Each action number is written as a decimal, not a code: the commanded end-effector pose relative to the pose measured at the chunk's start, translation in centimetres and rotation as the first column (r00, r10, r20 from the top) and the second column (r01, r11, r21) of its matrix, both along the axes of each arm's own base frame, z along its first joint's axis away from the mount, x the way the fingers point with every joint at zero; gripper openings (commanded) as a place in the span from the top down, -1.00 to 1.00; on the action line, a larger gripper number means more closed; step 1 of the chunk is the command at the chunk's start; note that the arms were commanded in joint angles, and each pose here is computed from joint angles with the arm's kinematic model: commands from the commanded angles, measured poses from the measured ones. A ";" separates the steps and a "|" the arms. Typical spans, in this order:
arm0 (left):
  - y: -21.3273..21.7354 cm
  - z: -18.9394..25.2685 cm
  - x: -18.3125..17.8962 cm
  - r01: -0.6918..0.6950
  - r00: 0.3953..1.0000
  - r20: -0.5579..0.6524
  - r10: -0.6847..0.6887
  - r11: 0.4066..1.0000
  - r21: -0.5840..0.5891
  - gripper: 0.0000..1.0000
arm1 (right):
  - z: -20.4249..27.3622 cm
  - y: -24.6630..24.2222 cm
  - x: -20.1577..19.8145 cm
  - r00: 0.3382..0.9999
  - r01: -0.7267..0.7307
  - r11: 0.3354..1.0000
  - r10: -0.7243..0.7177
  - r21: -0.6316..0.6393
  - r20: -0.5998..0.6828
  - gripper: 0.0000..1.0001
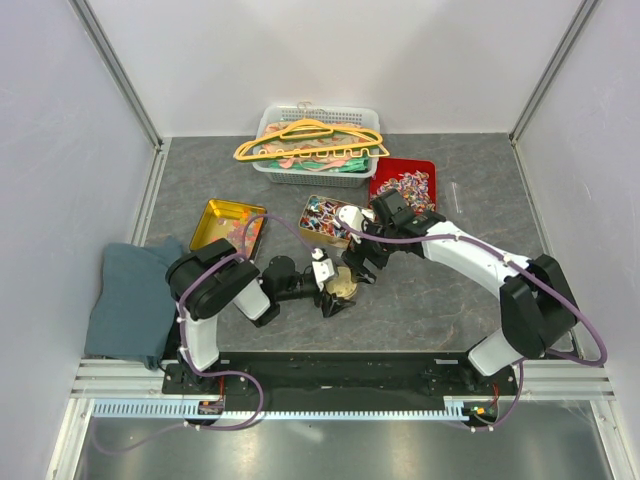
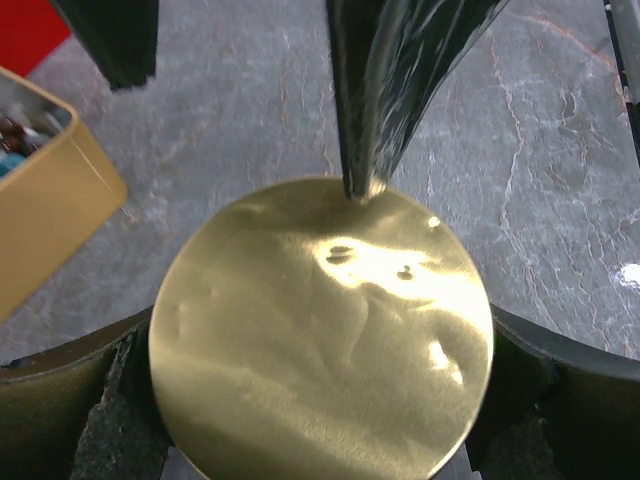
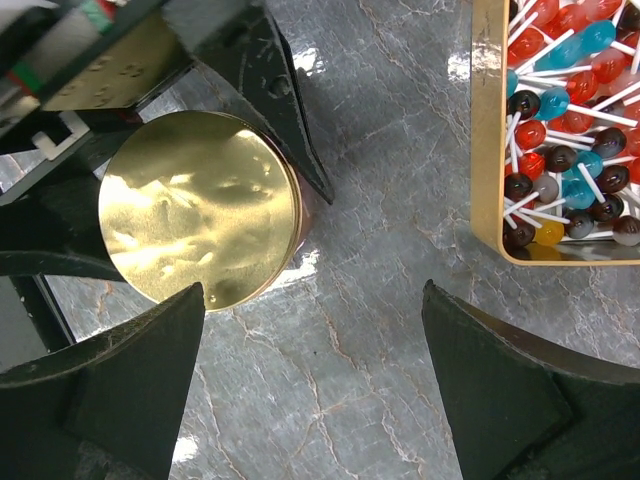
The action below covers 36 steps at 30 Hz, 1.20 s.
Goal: Pack the candies
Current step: Close the bottle lid on the packing bottle.
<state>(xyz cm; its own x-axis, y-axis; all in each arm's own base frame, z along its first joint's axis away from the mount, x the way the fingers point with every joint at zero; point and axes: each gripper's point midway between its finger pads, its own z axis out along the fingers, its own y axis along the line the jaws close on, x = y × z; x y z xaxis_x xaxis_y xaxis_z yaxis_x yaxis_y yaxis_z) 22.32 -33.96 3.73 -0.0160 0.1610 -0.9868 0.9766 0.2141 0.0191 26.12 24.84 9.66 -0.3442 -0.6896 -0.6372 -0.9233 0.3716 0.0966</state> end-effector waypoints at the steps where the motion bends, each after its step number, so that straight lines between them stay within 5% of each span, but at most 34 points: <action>1: -0.5 3.7 0.8 0.022 0.984 0.179 -0.010 0.997 -0.070 -0.99 | 0.7 1.1 1.2 1.000 0.015 0.999 -0.015 0.039 0.020 -0.90; 18: 0.4 2.9 0.0 0.060 0.983 0.173 -0.063 0.998 0.024 -0.99 | -2.3 1.9 0.3 1.000 -0.007 0.999 0.006 -0.052 -0.022 -0.90; 36: 1.9 0.6 -0.4 0.076 0.990 0.104 -0.090 0.987 0.139 -0.99 | 1.2 2.6 1.3 0.998 0.007 1.000 -0.006 -0.001 0.061 -0.92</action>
